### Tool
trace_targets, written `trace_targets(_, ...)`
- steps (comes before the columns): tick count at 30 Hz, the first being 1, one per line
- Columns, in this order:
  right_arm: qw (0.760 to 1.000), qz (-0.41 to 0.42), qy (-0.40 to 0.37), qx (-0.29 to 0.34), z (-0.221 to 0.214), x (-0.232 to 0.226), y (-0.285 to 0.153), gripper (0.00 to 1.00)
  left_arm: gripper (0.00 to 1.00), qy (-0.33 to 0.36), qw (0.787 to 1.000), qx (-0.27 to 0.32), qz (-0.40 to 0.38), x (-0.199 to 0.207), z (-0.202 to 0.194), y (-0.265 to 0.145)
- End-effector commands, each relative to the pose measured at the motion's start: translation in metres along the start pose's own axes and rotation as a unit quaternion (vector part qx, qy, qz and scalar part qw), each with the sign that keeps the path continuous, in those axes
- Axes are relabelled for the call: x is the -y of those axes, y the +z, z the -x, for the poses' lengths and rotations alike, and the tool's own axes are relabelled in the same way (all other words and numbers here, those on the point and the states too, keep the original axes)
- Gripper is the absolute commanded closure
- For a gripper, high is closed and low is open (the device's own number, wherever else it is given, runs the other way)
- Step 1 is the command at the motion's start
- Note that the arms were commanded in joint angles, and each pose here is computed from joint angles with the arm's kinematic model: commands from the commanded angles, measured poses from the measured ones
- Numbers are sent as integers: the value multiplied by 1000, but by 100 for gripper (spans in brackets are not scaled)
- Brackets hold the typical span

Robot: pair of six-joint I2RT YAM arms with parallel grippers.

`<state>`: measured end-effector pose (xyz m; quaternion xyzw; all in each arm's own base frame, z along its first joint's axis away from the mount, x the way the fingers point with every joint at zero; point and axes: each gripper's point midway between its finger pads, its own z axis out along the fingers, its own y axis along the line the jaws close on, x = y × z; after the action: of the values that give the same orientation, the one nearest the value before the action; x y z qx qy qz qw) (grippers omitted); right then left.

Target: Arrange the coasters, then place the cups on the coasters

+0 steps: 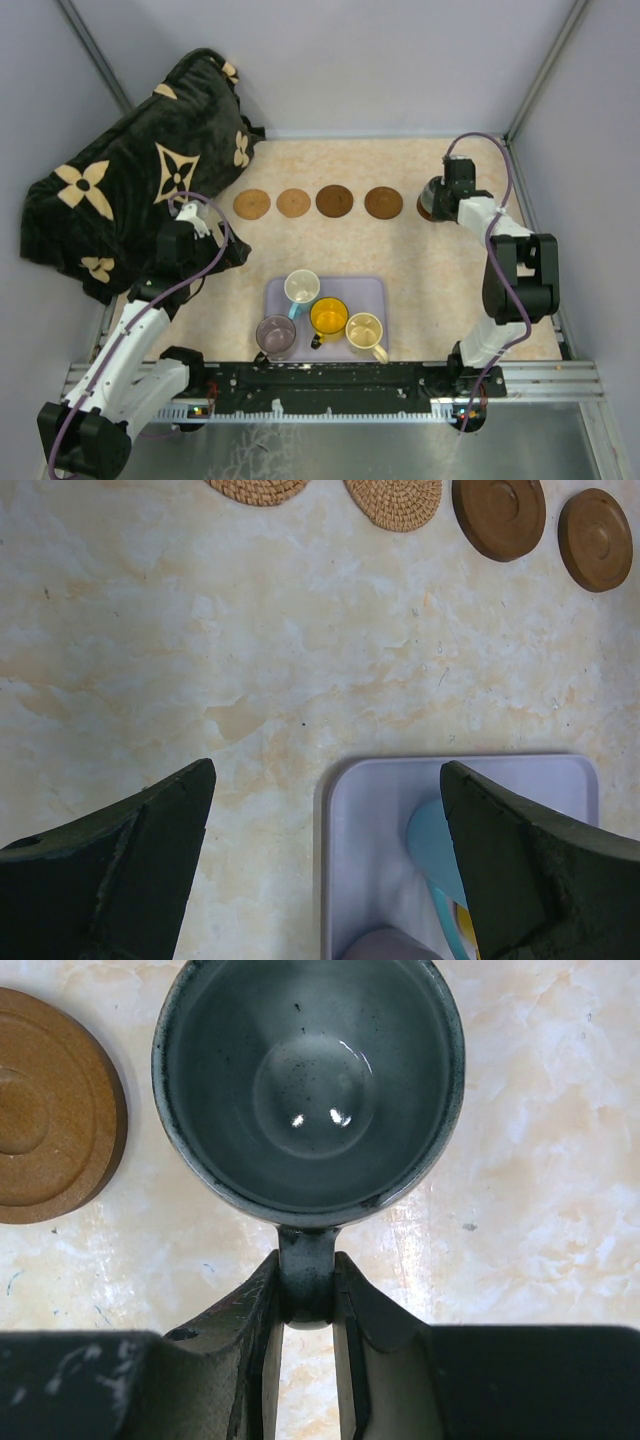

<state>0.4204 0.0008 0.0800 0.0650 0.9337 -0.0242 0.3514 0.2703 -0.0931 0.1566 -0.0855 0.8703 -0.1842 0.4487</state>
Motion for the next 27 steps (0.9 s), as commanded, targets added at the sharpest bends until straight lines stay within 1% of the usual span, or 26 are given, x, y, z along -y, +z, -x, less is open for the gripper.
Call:
trace_targets(1, 999, -13, 3, 31, 18, 5, 4, 76, 0, 3, 1000, 6, -10, 3, 2, 2)
trace_targets(4, 999, -14, 4, 29, 17, 4, 5, 70, 0, 3, 1000, 5, -9, 3, 2, 2)
trace_targets(8, 999, -18, 5, 29, 18, 6, 5, 56, 0, 4, 1000, 6, -9, 2, 2, 2)
trace_targets(10, 999, -19, 4, 28, 18, 6, 5, 52, 0, 5, 1000, 6, -8, 2, 2, 2)
trace_targets(16, 1000, -17, 5, 25, 17, 6, 4, 50, 0, 4, 1000, 4, -8, 2, 1, 3)
trace_targets(20, 999, -12, 9, 30, 17, 5, -5, 50, 0, 4, 1000, 6, -10, 3, 2, 2)
trace_targets(27, 997, -12, 25, 72, 30, 6, -51, 46, 0, 3, 1000, 7, -15, 5, 3, 1)
